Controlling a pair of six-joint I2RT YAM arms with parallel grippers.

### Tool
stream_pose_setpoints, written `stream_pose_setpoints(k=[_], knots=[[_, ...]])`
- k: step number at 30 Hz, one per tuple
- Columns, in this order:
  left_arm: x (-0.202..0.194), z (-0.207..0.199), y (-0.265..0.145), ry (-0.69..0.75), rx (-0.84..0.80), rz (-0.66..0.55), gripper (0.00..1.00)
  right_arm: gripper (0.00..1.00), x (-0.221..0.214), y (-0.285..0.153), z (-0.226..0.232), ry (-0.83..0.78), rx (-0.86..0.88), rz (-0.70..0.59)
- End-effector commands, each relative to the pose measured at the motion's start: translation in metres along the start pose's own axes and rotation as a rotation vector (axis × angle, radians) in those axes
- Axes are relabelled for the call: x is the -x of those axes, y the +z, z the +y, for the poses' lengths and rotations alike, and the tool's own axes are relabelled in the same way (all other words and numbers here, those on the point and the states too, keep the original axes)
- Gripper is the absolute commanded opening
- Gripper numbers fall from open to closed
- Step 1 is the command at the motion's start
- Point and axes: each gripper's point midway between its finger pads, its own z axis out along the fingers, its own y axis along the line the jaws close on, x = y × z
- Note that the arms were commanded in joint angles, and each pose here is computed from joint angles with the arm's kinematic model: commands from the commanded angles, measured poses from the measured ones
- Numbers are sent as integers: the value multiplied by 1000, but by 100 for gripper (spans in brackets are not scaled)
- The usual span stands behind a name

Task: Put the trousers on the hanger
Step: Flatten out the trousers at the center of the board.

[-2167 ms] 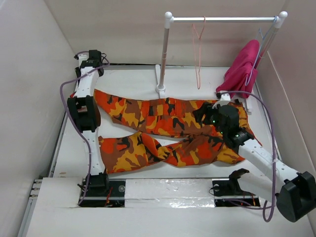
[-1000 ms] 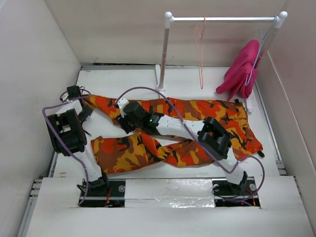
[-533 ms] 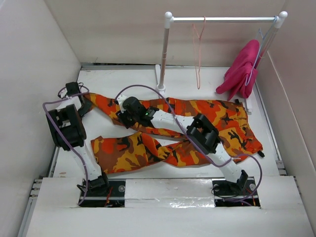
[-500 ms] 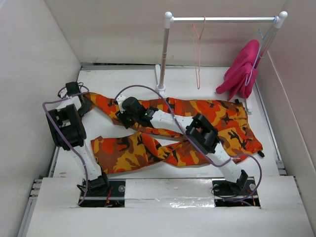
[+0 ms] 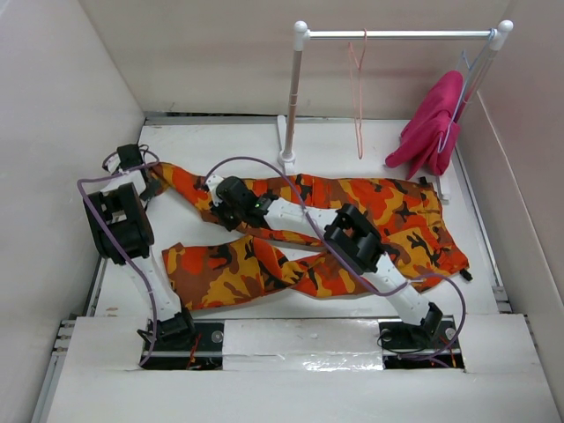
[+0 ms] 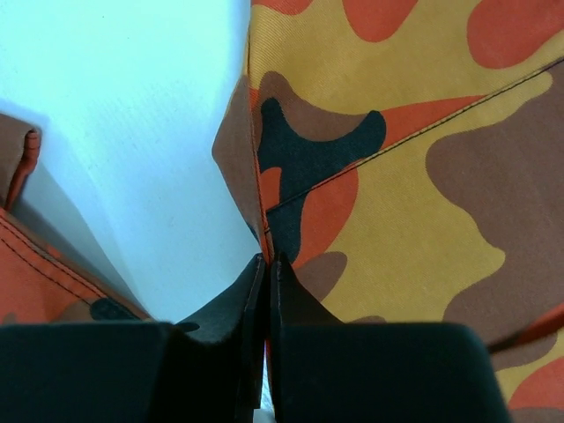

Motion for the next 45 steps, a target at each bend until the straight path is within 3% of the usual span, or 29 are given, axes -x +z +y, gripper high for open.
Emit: stream_pose_setpoints(k=[1, 8, 18, 22, 28, 29, 32, 33, 35, 36, 38, 43, 44, 45], knots=[[19, -9, -12, 18, -33, -44, 0, 4, 35, -14, 1, 2, 8, -87], [78, -29, -72, 98, -66, -164, 0, 2, 50, -51, -3, -33, -29, -110], [106, -9, -115, 161, -17, -145, 0, 0, 38, -95, -30, 3, -3, -114], [116, 24, -116, 180, 93, -124, 0, 0, 34, -98, -29, 0, 1, -103], [125, 65, -111, 215, 332, -164, 0, 0, 13, -79, 25, -21, 60, -62], [131, 65, -113, 208, 343, -182, 0, 2, 13, -77, 38, -26, 78, -62], [145, 62, -119, 186, 370, -208, 0, 23, 3, -64, 85, -57, 134, -43], [147, 59, -120, 178, 363, -207, 7, 37, 0, -63, 98, -67, 150, -38], [151, 48, -126, 177, 333, -210, 19, 47, -2, -63, 101, -69, 164, -22], [152, 42, -129, 180, 316, -220, 32, 56, 0, -66, 100, -69, 162, -24], [152, 23, -138, 193, 279, -243, 39, 61, 17, -81, 87, -57, 151, -59], [132, -27, -148, 252, 175, -269, 40, 61, 40, -118, 23, 18, 63, -142], [113, -44, -147, 298, 144, -260, 40, 57, 45, -123, -5, 46, 13, -155], [107, -52, -150, 315, 136, -276, 39, 40, 45, -126, -19, 64, -20, -158]])
